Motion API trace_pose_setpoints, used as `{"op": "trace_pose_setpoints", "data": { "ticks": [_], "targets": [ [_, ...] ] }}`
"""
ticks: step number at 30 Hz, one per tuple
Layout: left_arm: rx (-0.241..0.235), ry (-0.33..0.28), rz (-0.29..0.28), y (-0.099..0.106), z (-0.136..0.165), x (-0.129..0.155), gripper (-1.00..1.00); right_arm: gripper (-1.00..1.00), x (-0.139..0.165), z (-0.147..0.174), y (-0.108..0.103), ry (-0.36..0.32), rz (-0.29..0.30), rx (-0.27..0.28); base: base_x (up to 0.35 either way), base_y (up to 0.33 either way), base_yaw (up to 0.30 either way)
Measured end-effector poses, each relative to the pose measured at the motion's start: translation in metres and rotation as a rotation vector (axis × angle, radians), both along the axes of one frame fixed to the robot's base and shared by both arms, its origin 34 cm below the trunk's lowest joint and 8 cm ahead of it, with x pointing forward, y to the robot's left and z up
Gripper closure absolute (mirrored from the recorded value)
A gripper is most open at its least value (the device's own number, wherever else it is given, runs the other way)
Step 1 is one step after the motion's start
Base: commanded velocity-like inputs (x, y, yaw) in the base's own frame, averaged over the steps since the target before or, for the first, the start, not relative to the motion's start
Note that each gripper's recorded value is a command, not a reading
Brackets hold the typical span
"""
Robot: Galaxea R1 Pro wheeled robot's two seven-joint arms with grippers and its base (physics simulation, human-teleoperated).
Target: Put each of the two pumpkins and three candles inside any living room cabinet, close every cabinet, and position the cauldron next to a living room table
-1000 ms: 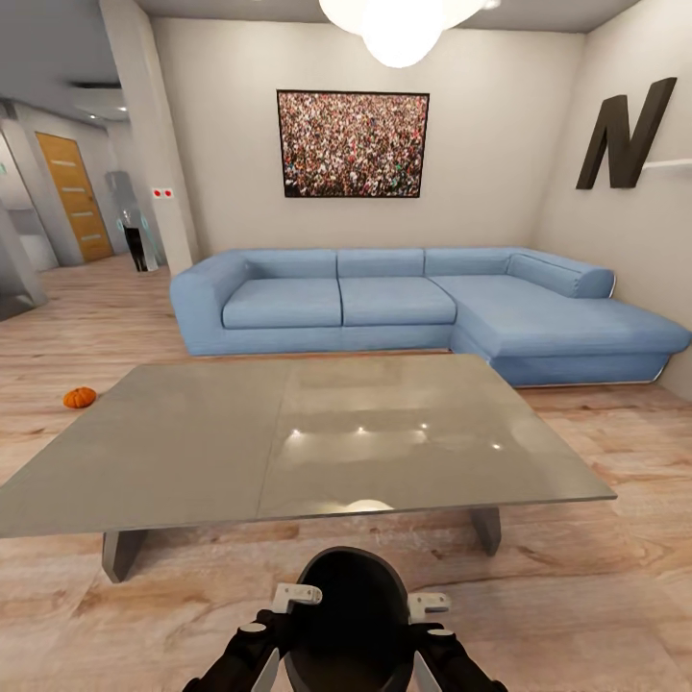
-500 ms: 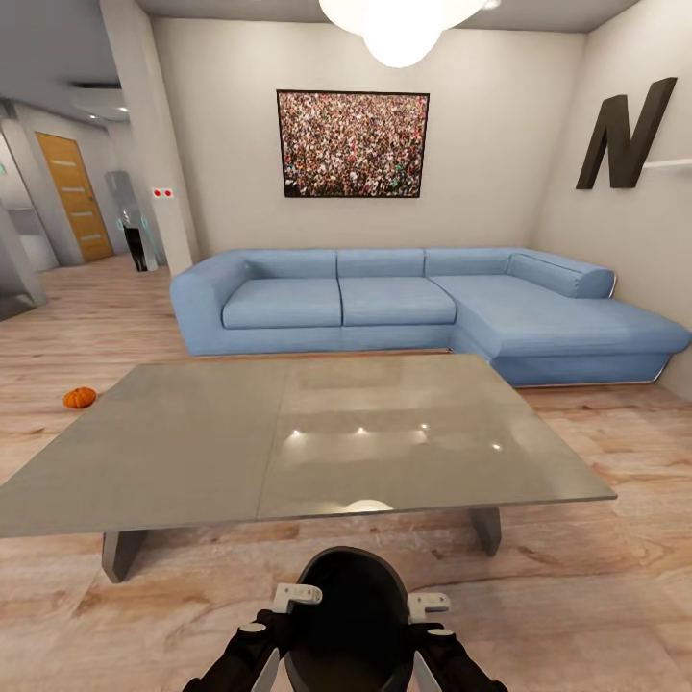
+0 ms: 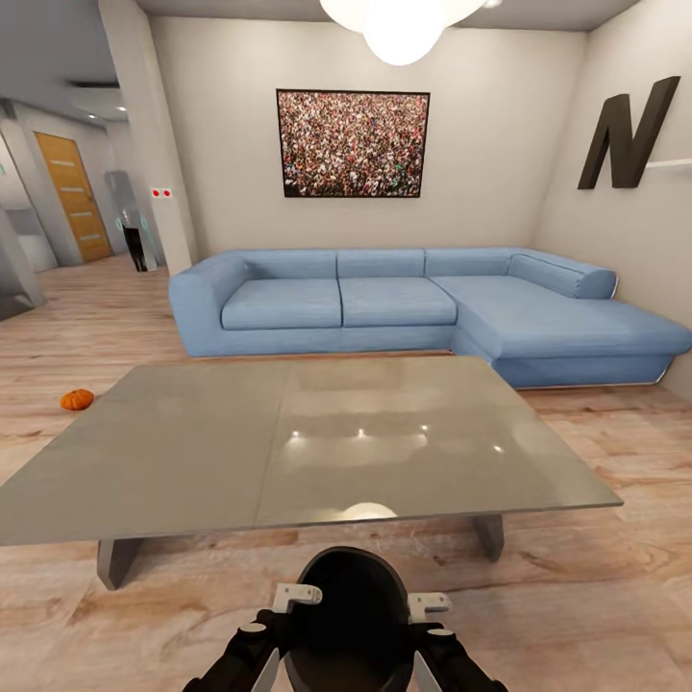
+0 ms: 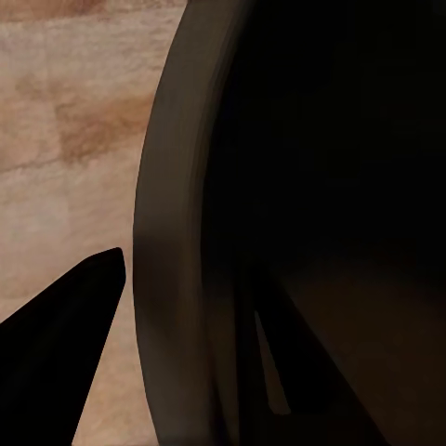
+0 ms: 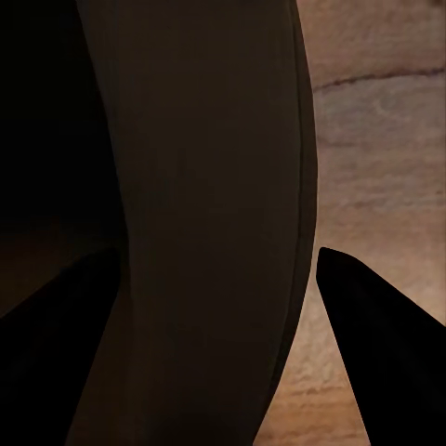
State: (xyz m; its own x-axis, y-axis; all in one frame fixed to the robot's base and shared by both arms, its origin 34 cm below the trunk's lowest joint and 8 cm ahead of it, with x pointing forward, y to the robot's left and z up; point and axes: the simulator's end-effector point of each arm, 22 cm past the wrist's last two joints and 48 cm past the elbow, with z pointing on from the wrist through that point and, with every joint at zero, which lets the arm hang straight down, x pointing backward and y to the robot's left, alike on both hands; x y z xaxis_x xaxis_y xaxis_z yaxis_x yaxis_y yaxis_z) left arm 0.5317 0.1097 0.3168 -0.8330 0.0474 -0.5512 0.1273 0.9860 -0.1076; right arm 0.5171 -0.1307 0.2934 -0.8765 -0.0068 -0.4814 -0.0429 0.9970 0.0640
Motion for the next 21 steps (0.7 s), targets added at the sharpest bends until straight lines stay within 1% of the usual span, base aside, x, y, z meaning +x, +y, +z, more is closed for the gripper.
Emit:
{"op": "trace_pose_setpoints", "data": {
  "ticks": [7, 12, 21],
  "targets": [
    [0.0, 0.001, 0.0, 0.0, 0.0, -0.0001, 1.0, 1.0, -0.0002, -0.0001, 0.0, 0.0, 0.0, 0.0, 0.052, 0.0, 0.0],
    [0.0, 0.0, 0.0, 0.0, 0.0002, 0.0, 1.0, 1.0, 0.0, 0.0001, 0.0, 0.0, 0.0, 0.0, 0.147, 0.0, 0.0],
    [0.0, 0.0, 0.0, 0.0, 0.0, 0.0, 1.0, 1.0, 0.0, 0.0, 0.0, 0.0, 0.0, 0.0, 0.017, 0.0, 0.0]
  ]
}}
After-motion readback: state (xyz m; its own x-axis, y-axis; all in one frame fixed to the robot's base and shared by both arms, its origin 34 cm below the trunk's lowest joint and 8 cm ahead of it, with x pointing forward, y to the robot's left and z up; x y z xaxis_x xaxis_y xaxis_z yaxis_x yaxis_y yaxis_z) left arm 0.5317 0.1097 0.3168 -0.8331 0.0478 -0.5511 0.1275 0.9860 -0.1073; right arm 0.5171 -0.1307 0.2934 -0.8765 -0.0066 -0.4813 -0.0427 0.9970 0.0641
